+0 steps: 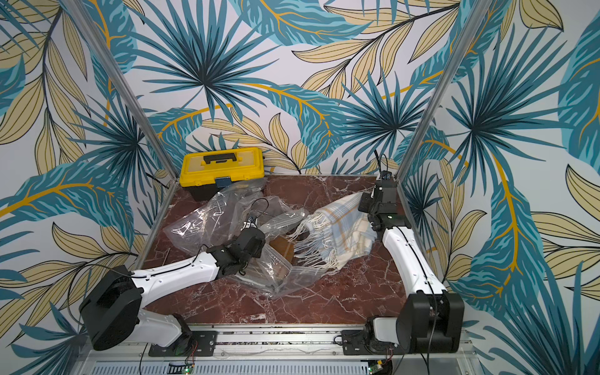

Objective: Take the blanket out of the vacuum bag
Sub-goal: Place the blanket at the center of the board.

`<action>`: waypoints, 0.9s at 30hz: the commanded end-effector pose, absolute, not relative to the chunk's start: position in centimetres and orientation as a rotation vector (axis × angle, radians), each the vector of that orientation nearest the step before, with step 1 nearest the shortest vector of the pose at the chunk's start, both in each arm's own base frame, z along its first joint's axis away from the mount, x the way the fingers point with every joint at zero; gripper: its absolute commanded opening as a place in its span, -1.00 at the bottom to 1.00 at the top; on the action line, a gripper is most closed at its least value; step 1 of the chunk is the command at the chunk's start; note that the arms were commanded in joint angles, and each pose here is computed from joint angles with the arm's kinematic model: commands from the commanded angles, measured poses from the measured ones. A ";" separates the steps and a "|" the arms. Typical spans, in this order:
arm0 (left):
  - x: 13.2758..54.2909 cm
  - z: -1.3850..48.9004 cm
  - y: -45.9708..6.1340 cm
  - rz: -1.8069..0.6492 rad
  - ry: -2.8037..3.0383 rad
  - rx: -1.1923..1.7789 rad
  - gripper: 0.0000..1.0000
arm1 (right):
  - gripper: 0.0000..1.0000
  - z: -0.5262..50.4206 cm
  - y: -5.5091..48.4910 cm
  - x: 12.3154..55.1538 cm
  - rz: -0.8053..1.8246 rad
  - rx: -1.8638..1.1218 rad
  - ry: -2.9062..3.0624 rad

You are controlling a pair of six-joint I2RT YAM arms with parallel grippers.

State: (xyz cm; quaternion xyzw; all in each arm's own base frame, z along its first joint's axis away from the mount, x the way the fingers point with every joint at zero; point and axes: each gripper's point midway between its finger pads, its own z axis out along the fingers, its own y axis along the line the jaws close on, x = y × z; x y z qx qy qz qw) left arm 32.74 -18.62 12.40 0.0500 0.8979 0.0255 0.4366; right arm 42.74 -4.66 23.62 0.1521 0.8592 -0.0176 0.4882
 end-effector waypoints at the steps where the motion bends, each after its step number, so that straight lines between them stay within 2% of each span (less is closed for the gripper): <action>1: 31.7 12.1 -16.0 0.188 2.261 0.116 -1.00 | -1.00 24.5 -7.5 44.2 -0.093 0.398 2.000; 11: 32.0 12.0 -16.4 0.190 2.265 0.124 -1.00 | -1.00 19.2 -13.5 42.0 -0.132 0.622 2.126; 15: 32.4 12.0 -16.9 0.174 2.261 0.130 -1.00 | -1.00 16.1 -14.2 40.4 -0.146 0.695 2.226; 21: 32.4 12.2 -16.8 0.176 2.258 0.127 -1.00 | -1.00 14.3 -15.1 38.1 -0.260 0.730 2.285; 22: 32.4 12.2 -16.7 0.178 2.257 0.127 -1.00 | -0.90 14.5 -15.4 37.5 -0.289 0.743 2.286; 23: 32.3 12.3 -16.7 0.178 2.255 0.127 -1.00 | -0.52 15.0 -15.7 36.9 -0.326 0.745 2.285; 24: 32.3 12.3 -16.6 0.182 2.254 0.126 -1.00 | -0.06 15.7 -15.8 36.2 -0.358 0.742 2.283; 25: 32.3 12.3 -16.6 0.179 2.252 0.124 -1.00 | 0.17 16.3 -15.7 35.7 -0.381 0.729 2.283; 27: 32.3 12.2 -16.6 0.178 2.254 0.122 -1.00 | 0.42 18.1 -14.9 34.7 -0.422 0.673 2.276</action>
